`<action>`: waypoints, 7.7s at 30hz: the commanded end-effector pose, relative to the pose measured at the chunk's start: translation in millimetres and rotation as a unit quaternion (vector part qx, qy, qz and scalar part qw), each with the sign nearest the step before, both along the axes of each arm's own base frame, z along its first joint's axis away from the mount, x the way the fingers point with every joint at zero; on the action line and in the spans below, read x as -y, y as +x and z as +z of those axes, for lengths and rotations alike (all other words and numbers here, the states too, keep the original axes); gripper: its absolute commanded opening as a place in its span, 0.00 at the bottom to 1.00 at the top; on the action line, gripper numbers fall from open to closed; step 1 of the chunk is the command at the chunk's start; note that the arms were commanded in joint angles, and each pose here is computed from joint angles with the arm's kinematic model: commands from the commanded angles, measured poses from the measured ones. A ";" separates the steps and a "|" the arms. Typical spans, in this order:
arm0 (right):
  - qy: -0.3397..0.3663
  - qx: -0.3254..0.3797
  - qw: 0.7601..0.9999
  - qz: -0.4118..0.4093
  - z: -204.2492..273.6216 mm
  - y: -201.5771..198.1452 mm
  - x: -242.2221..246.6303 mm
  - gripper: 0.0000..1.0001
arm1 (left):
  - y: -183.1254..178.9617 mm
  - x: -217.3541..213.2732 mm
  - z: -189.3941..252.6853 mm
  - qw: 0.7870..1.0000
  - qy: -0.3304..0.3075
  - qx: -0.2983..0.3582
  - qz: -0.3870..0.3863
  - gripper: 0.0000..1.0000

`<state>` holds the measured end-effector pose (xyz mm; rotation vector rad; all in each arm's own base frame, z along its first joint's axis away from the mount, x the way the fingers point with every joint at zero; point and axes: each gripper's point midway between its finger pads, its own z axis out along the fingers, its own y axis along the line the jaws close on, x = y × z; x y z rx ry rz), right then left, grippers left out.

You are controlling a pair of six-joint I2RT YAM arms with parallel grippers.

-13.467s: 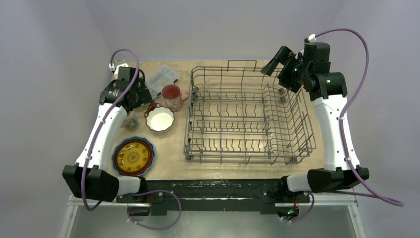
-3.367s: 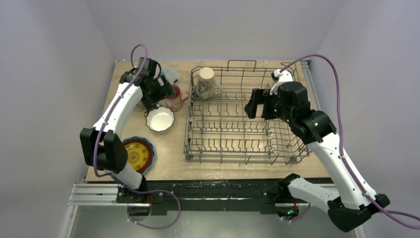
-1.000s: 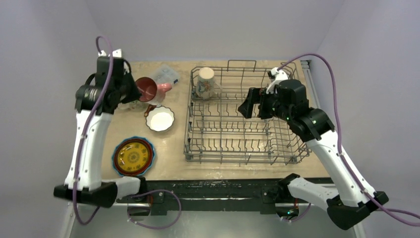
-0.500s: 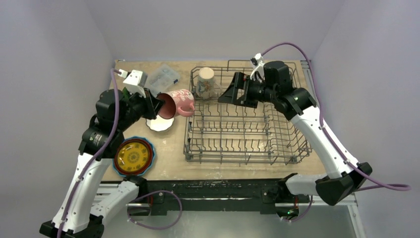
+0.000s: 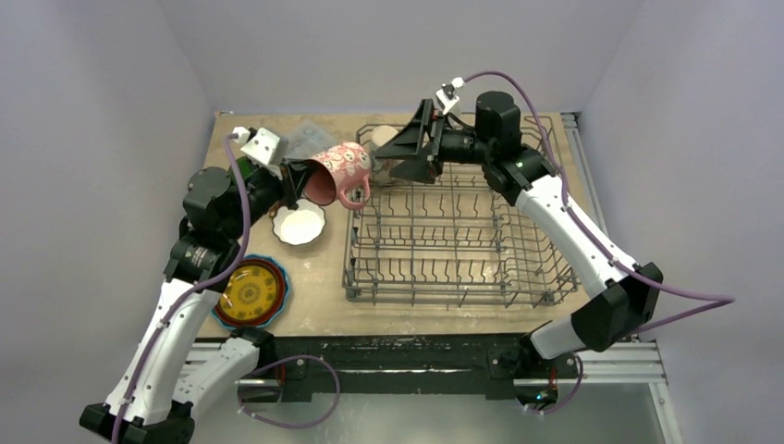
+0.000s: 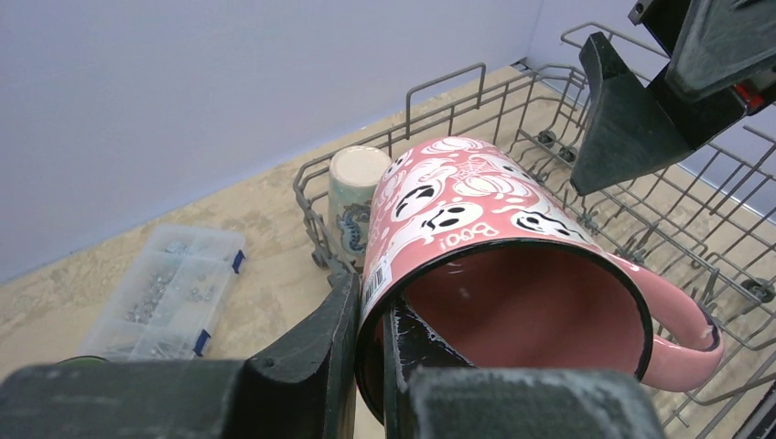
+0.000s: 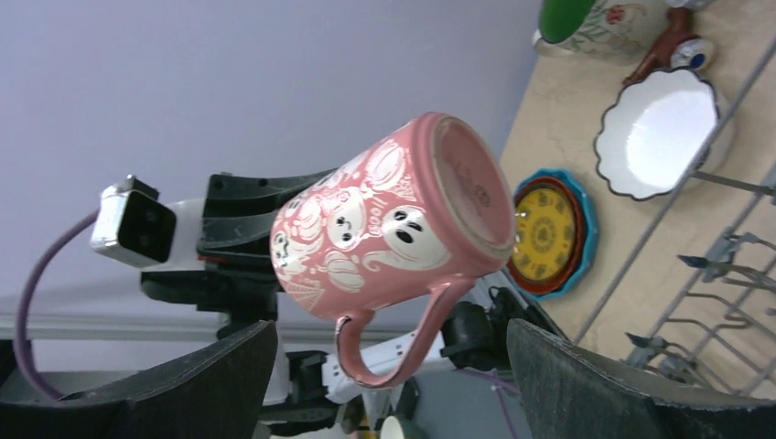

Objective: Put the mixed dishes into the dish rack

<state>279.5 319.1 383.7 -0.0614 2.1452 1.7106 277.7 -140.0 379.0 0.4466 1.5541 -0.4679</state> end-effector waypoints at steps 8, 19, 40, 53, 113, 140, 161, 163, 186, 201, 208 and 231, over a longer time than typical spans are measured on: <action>0.103 -0.040 0.991 0.069 35.3 -25.8 -34.7 0.99 | 5.9 4.4 102.1 0.977 -0.138 0.164 -0.001 0.00; 0.185 -0.051 0.977 0.091 71.3 -37.5 -45.8 0.71 | 2.2 23.3 116.4 0.969 -0.180 0.163 -0.045 0.00; 0.237 -0.062 0.965 0.090 86.3 -51.1 -39.1 0.07 | -23.5 41.3 110.0 0.974 -0.126 0.158 -0.101 0.00; 0.233 0.018 0.972 0.019 91.5 -43.4 -27.4 0.00 | -10.9 28.7 75.3 0.990 -0.132 0.021 -0.036 0.32; -0.467 0.513 0.720 -0.016 -142.2 212.0 141.0 0.00 | -63.0 -38.0 -10.0 0.970 -0.012 -0.214 0.112 0.80; -0.422 0.515 0.745 0.039 -187.5 225.2 99.9 0.00 | -58.1 -33.5 -11.5 0.967 -0.028 -0.225 0.114 0.80; -0.401 0.495 0.771 0.001 -205.2 235.7 87.4 0.02 | -51.2 -25.8 -21.0 0.961 -0.044 -0.248 0.114 0.80; -0.401 0.480 0.780 -0.020 -207.8 240.0 88.3 0.08 | -50.2 -25.0 -20.2 0.961 -0.046 -0.248 0.113 0.80; -0.341 0.383 0.855 -0.074 -177.0 202.2 79.3 0.56 | -56.9 -27.3 -28.8 0.939 -0.111 -0.288 0.149 0.80; -0.260 0.244 0.931 -0.074 -101.5 76.4 88.7 0.70 | -29.6 -9.4 -102.8 0.865 -0.217 -0.395 0.219 0.80; -0.231 0.256 0.938 -0.041 -85.5 7.0 100.8 0.88 | 19.2 -6.5 -136.0 0.881 -0.128 -0.386 0.240 0.79; -0.316 0.209 0.918 -0.118 -77.2 10.1 137.0 0.97 | 159.5 -158.3 -197.7 0.787 0.223 -0.396 0.417 0.79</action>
